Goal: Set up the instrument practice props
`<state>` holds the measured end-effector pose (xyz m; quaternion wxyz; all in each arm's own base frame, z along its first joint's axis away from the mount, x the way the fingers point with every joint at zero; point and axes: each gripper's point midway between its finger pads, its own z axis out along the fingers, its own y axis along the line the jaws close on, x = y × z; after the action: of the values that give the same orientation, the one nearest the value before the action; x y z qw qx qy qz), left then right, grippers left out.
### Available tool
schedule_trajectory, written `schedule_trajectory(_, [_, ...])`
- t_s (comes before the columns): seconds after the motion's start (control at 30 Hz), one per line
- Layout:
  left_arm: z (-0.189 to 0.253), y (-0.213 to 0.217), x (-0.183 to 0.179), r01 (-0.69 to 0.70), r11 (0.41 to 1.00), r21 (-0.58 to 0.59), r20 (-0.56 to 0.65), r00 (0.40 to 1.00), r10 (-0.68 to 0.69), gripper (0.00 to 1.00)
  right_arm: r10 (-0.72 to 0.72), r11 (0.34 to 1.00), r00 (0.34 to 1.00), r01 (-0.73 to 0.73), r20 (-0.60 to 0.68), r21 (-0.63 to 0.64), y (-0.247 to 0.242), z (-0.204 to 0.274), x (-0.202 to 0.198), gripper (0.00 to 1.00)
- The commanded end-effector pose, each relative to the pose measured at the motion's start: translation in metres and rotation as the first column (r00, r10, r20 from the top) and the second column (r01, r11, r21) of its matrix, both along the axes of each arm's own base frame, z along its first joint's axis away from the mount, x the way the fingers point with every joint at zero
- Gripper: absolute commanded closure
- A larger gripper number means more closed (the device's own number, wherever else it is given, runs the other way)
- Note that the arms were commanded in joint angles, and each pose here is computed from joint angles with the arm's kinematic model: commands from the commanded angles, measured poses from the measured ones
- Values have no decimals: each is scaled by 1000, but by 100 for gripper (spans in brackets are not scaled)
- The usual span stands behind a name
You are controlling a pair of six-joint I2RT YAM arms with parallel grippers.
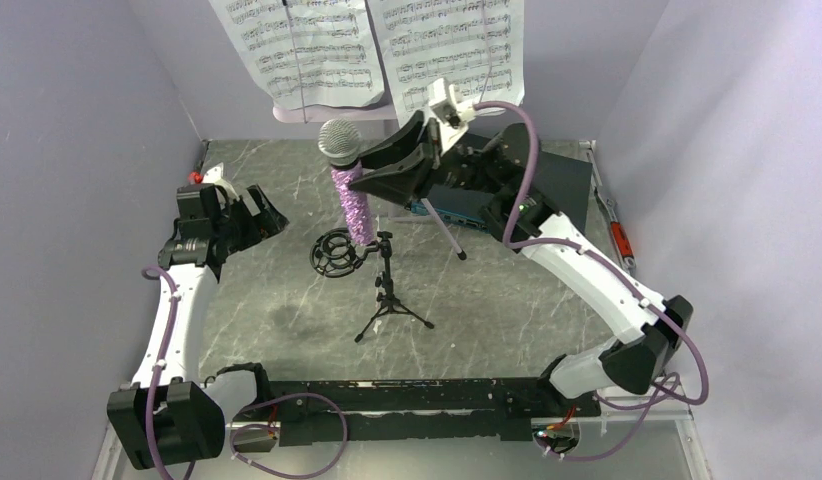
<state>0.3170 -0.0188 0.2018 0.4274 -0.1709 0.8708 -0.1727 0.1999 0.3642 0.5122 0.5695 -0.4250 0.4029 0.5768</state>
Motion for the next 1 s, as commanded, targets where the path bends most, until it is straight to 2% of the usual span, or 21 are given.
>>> schedule_trajectory(0.0, [1,1,-1,8,1000,22,18,1000,-9,6,63,990,992,-76,111,118,7,45,-28,100])
schedule_trajectory(0.4, [-5,5,-7,6,998,55,6,1000,-6,6,117,989,989,-124,93,79,43,34,-28,100])
schedule_trajectory(0.97, [-2,12,-12,-6,995,103,16,1000,5,6,54,998,997,-56,64,26,62,7,-1,100])
